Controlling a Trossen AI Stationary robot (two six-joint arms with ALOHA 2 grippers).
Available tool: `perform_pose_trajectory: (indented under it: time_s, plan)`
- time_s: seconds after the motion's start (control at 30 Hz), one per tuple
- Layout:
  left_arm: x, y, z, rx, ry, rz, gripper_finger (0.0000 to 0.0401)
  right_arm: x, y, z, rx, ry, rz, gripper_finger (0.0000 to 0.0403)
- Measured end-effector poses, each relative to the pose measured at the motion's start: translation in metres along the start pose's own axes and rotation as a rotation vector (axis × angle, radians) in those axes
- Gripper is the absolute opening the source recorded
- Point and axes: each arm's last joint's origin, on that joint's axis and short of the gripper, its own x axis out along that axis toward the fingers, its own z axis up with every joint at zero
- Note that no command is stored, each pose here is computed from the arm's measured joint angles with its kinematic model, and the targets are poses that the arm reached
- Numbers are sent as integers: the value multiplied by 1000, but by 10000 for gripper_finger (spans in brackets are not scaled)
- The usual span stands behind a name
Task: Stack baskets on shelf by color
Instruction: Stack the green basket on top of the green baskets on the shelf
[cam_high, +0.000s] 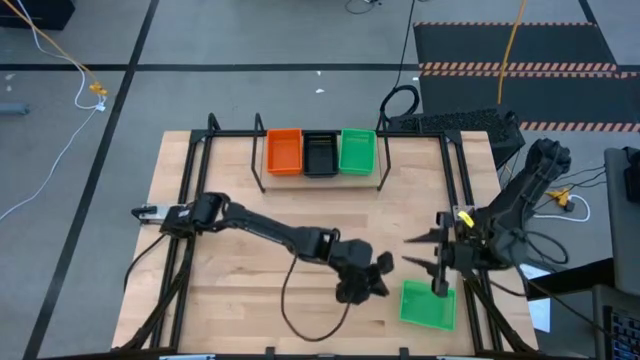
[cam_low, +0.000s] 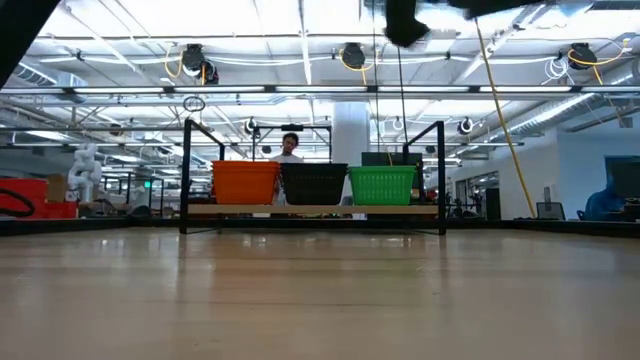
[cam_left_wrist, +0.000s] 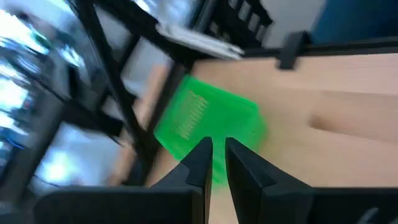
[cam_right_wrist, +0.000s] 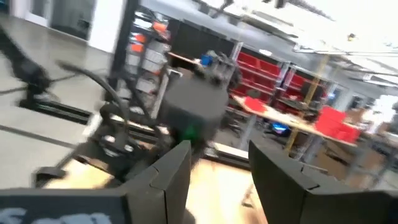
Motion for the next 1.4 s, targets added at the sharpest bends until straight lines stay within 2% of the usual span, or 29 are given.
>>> perform_pose_trajectory:
  time_s: [0.07,0.17,0.27,0.33,0.47,0.8,0.93,1.07,1.3,1.4]
  plan:
    - [11,-10,-4,56,-28,62,52,1,4,1,1,4,7,155]
    - [29,-24,-21,75,0,116,80,1,7,0,-3,16,-6,155]
    - [38,-32,-35,124,59,114,118,0,8,-1,25,39,-51,155]
    - [44,-34,-40,164,60,143,142,-1,9,-2,39,53,-80,155]
    - [61,-43,-48,174,53,154,177,0,11,-4,63,60,-89,155]
    - [106,-41,-61,174,68,158,186,1,13,-5,100,63,-88,155]
    - [106,-36,-59,174,130,62,186,1,14,-5,101,62,-87,155]
    - [104,-37,-63,153,201,-5,161,1,14,-5,102,62,-85,155]
    - [104,-39,-64,145,233,-12,33,0,14,-5,146,60,-85,155]
    - [104,-37,-63,91,244,17,14,-1,15,-5,150,58,-78,155]
